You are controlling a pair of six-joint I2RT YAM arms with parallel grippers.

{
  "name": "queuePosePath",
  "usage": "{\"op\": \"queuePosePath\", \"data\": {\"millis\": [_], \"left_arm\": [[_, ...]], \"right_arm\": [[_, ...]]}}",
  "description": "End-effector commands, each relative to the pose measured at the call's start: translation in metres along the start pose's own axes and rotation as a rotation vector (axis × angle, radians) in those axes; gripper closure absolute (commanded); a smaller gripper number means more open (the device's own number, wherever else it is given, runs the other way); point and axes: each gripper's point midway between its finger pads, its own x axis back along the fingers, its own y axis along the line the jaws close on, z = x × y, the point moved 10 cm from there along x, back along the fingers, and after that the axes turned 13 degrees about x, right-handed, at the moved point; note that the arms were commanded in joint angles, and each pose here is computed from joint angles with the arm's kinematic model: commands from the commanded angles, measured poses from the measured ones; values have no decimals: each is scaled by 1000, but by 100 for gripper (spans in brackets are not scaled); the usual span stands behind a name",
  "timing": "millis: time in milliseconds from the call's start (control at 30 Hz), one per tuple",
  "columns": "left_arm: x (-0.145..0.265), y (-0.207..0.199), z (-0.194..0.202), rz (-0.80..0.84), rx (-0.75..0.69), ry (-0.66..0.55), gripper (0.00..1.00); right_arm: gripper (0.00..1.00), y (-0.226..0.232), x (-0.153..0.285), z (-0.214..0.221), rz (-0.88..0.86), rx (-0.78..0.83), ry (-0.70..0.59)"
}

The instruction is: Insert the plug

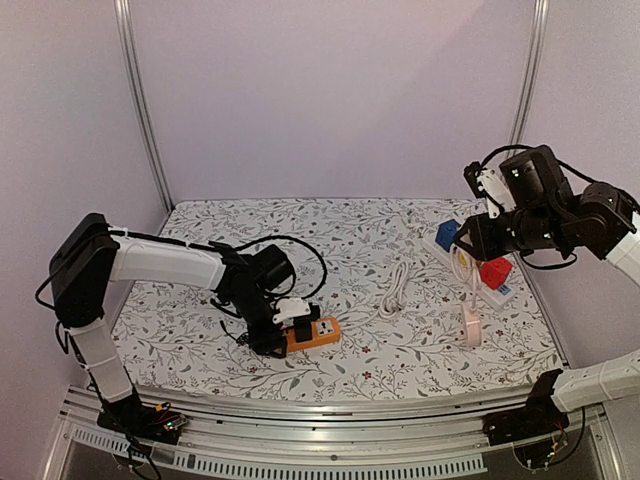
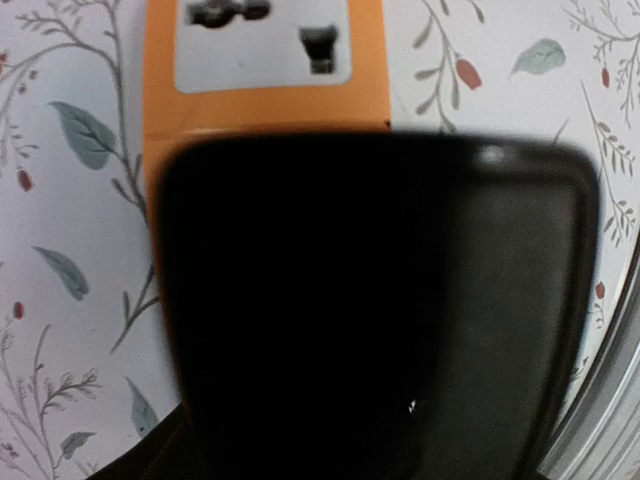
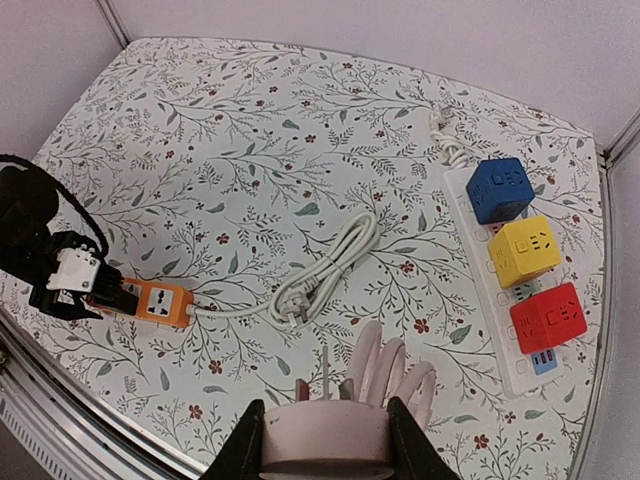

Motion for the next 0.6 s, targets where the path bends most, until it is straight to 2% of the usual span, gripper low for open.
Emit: {"op": "queuePosePath", "data": {"millis": [0,133,367,567], "left_arm": [[-16,-27,14,184,44,145,21],[-7,-32,8,256,41,153,2],[21,-25,10,239,-36,101,0],[71,-2,10,262,-24,-17,1]], "right_arm": [[100,-5,-2,2,78,-13,83],[100,1,-21,7,69,9,162],[100,45,-81,20,-151,29,315],[100,88,-126,25,-262,81,406]]}}
